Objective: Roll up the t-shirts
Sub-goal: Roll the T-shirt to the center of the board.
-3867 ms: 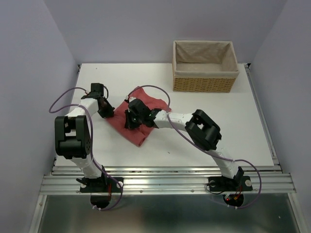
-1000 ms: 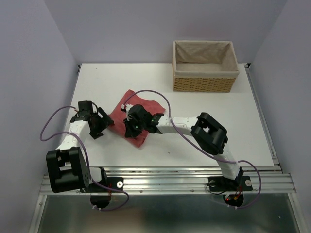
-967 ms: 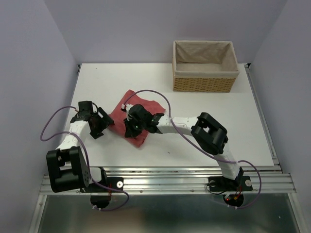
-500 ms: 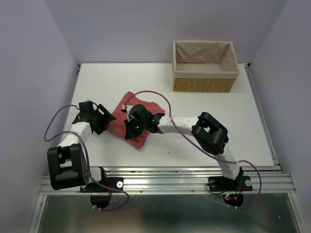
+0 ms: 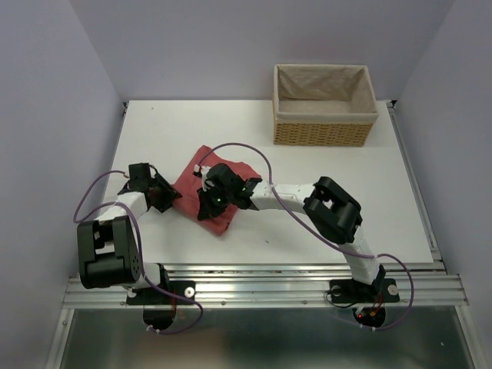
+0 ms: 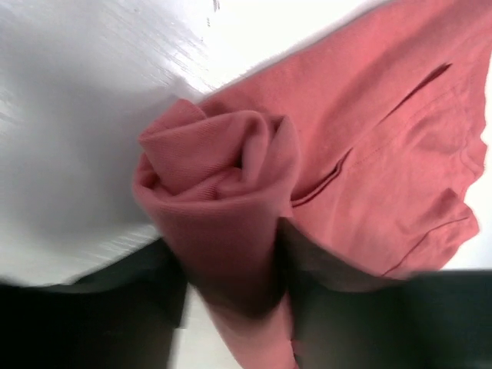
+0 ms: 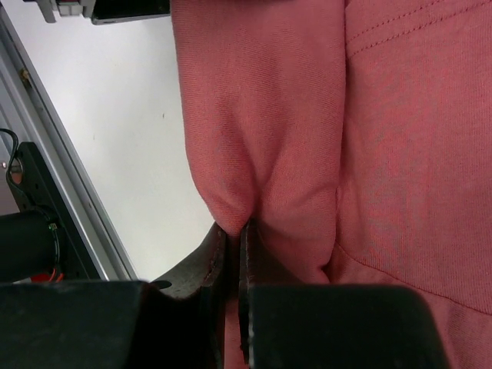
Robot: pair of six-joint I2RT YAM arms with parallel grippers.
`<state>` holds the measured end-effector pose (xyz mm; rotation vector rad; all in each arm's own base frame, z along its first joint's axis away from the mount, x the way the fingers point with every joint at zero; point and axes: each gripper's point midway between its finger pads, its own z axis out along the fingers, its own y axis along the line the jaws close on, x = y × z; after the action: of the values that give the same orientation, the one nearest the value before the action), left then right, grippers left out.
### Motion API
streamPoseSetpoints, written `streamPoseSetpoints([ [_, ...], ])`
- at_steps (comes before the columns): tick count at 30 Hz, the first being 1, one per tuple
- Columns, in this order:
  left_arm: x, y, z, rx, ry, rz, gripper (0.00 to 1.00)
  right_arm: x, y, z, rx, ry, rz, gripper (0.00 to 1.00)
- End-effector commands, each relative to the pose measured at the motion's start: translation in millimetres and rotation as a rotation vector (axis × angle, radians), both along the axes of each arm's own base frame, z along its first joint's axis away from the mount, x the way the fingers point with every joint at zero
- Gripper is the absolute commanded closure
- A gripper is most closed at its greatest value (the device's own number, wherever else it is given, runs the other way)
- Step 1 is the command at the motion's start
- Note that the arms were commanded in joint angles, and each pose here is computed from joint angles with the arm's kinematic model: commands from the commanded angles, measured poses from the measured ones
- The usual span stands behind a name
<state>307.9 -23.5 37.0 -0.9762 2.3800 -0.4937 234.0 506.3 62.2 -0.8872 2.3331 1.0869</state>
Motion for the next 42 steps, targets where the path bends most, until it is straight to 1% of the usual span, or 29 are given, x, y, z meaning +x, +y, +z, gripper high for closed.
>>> streamPoseSetpoints([
  [1,0.2,0.0,-5.6,0.014,0.008,-0.004,0.63,5.0,5.0,37.6,0.094,-0.034,0.007,0.99],
  [2,-0.3,0.0,-6.3,0.016,0.010,-0.007,0.93,4.0,4.5,38.1,0.094,-0.036,0.014,0.99],
  [3,-0.2,0.4,-6.6,0.018,0.013,-0.008,1.00,3.9,3.9,41.2,0.098,-0.043,0.016,0.99],
  [4,-0.6,-0.2,-6.2,0.016,0.016,-0.011,1.00,3.8,3.3,42.3,0.098,-0.047,0.017,0.99],
  [6,-0.7,0.4,-4.2,0.023,0.018,-0.019,1.00,5.7,-2.7,50.6,0.086,-0.075,0.008,0.86],
  [7,-0.7,1.4,-3.2,0.033,0.022,-0.018,1.00,8.7,-5.8,55.6,0.076,-0.099,-0.002,0.77],
  [8,-6.0,3.4,-5.5,0.044,0.050,-0.020,1.00,17.6,-11.6,58.1,0.048,-0.157,-0.024,0.53],
  [9,-3.5,5.9,-2.0,0.057,0.051,-0.017,1.00,19.6,-17.8,60.9,0.024,-0.179,-0.032,0.43],
  [10,-7.6,9.0,-4.2,0.073,0.077,-0.011,1.00,27.1,-23.7,72.9,0.013,-0.241,-0.048,0.36],
  [13,-4.5,11.1,-0.6,0.086,0.082,-0.017,1.00,33.0,-37.8,79.7,-0.026,-0.307,-0.069,0.34],
  [14,-4.8,11.2,0.6,0.088,0.086,-0.021,1.00,33.4,-41.4,91.1,-0.028,-0.356,-0.074,0.34],
  [15,-2.8,11.5,3.6,0.090,0.078,-0.023,1.00,34.5,-46.9,92.8,-0.043,-0.372,-0.081,0.34],
  [17,-2.0,11.8,7.1,0.092,0.069,-0.021,1.00,28.2,-50.9,95.9,-0.077,-0.438,-0.065,0.34],
  [18,-2.1,11.9,9.4,0.094,0.063,-0.022,1.00,25.4,-51.6,98.6,-0.112,-0.494,-0.084,0.33],
  [22,-4.7,13.6,9.5,0.104,0.079,-0.022,1.00,17.2,-55.4,83.4,-0.243,-0.614,-0.058,0.27],
  [24,-4.3,13.7,9.5,0.104,0.081,-0.022,1.00,13.8,-51.2,79.7,-0.269,-0.651,-0.032,0.25],
  [25,-4.0,12.4,10.0,0.097,0.078,-0.024,1.00,5.0,-44.8,75.2,-0.274,-0.661,-0.004,0.24],
  [27,-2.2,11.8,11.9,0.095,0.070,-0.028,1.00,2.5,-38.2,74.9,-0.284,-0.693,0.000,0.24],
  [32,-2.0,13.3,12.7,0.104,0.073,-0.029,1.00,-8.0,-19.4,44.4,-0.304,-0.686,0.038,0.25],
  [34,-3.6,13.0,10.7,0.105,0.080,-0.030,1.00,-17.0,-9.3,39.5,-0.301,-0.698,0.062,0.25],
  [37,-5.1,16.5,9.4,0.122,0.086,-0.019,1.00,-16.1,-5.8,19.9,-0.343,-0.719,0.075,0.25],
  [39,-6.1,18.3,10.2,0.130,0.087,-0.016,1.00,-6.4,-6.8,8.3,-0.377,-0.761,0.054,0.25],
  [42,-6.5,18.6,9.9,0.135,0.089,-0.016,1.00,1.6,-11.0,-5.7,-0.431,-0.821,0.021,0.29],
])
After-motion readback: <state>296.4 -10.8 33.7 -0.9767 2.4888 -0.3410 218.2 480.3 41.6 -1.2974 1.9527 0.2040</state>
